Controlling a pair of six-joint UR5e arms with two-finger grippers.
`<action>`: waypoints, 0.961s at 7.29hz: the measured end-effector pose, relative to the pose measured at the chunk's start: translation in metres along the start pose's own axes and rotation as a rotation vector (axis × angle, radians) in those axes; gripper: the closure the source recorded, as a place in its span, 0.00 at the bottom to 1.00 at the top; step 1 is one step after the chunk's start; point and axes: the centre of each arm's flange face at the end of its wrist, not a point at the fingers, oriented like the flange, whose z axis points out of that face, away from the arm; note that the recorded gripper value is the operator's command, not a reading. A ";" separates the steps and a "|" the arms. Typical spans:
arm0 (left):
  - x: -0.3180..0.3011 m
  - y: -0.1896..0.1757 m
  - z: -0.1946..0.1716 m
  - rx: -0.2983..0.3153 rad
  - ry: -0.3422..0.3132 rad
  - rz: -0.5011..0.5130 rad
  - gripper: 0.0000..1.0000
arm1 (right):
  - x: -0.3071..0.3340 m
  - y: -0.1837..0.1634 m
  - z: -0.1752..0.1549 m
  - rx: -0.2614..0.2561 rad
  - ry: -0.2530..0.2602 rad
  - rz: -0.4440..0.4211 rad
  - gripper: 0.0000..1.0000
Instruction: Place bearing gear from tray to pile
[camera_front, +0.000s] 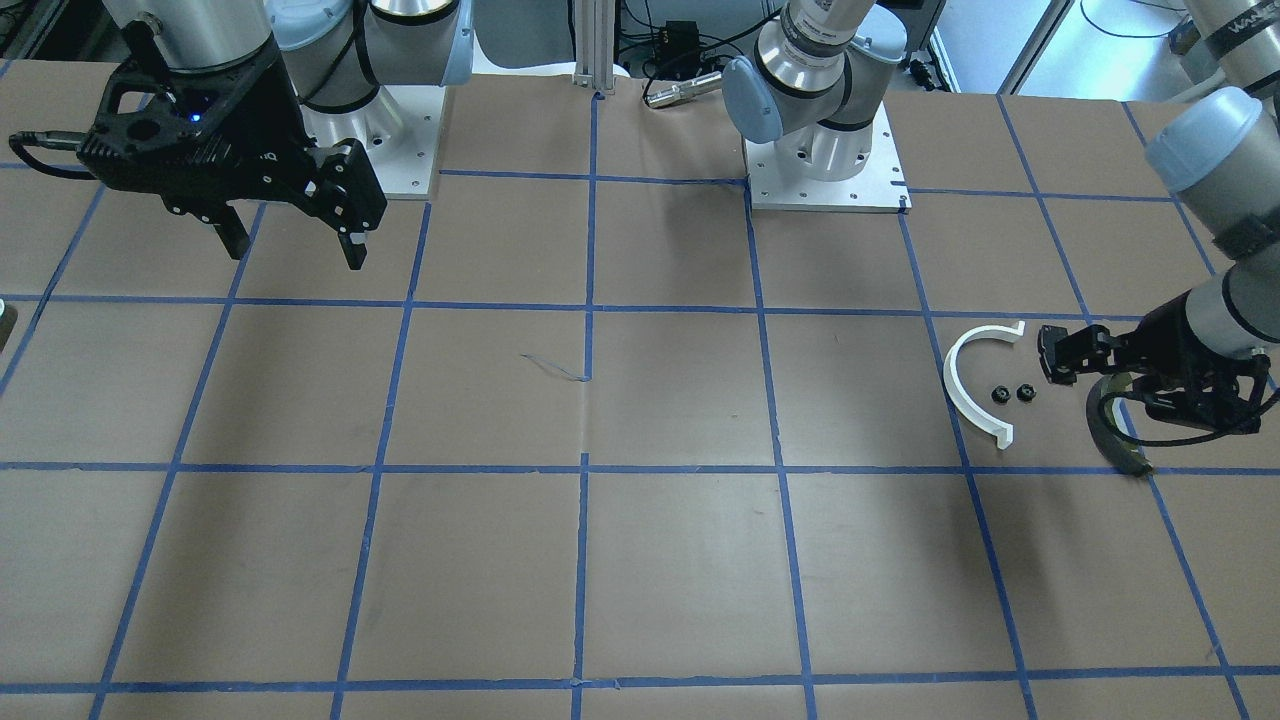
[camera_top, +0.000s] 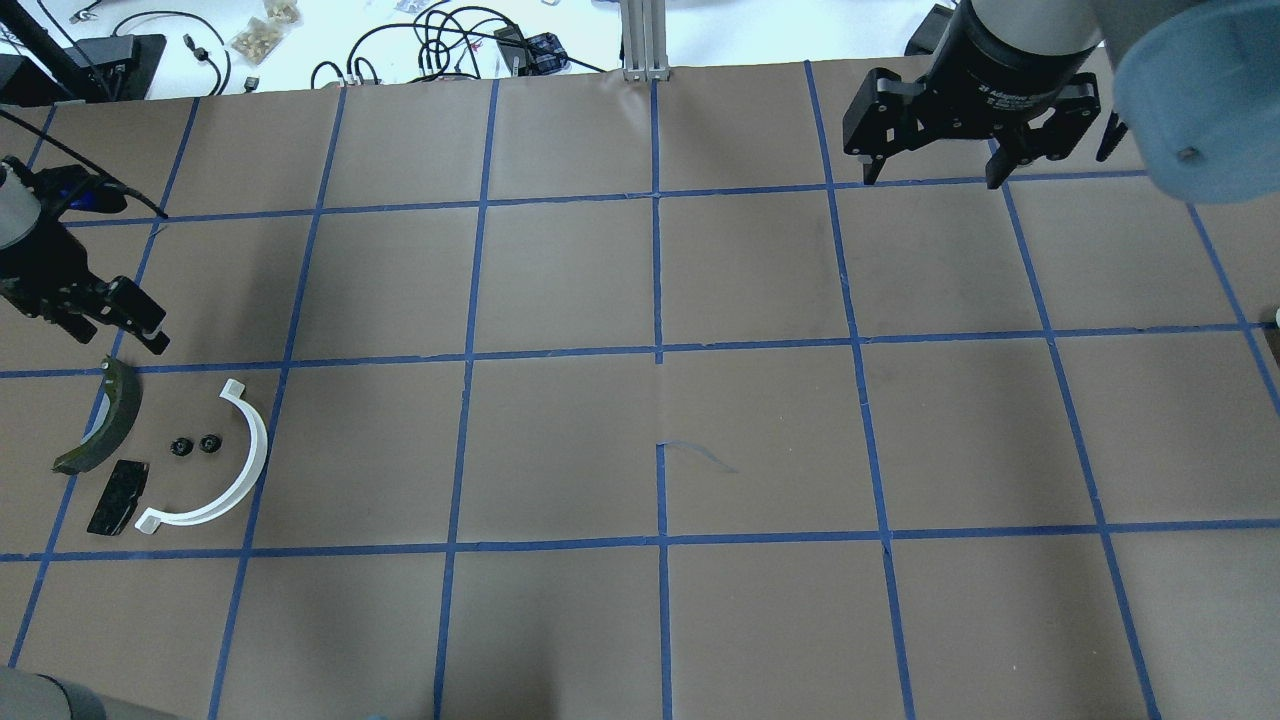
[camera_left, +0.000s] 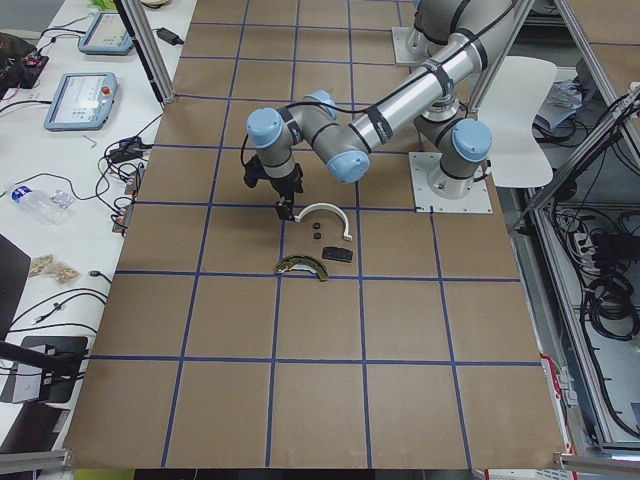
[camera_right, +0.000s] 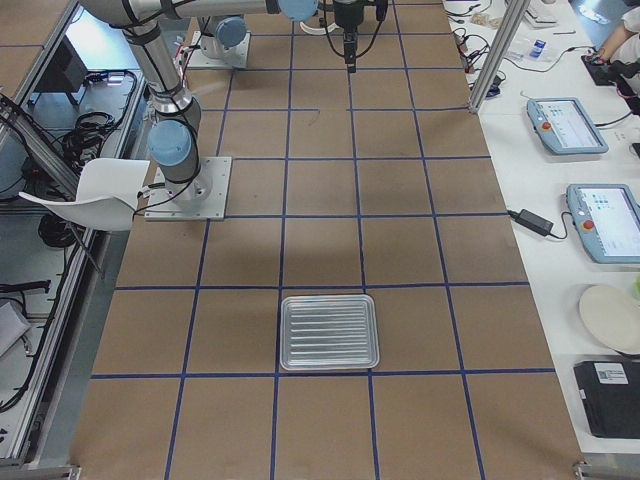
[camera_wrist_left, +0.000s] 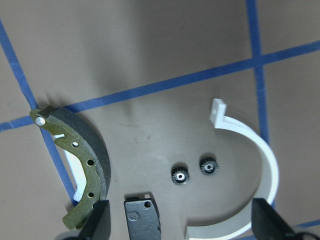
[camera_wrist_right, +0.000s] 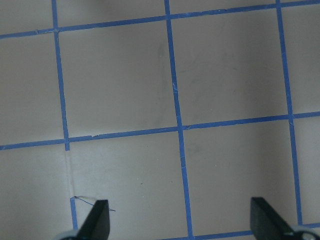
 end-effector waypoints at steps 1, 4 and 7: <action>0.038 -0.007 -0.020 0.012 -0.014 -0.048 0.00 | 0.000 0.000 0.000 0.000 0.000 0.000 0.00; 0.160 -0.008 -0.082 0.082 -0.042 -0.062 0.00 | 0.000 0.000 0.000 0.000 0.000 0.000 0.00; 0.259 0.019 -0.138 0.151 0.000 -0.072 0.00 | 0.000 0.000 0.000 0.001 0.000 0.000 0.00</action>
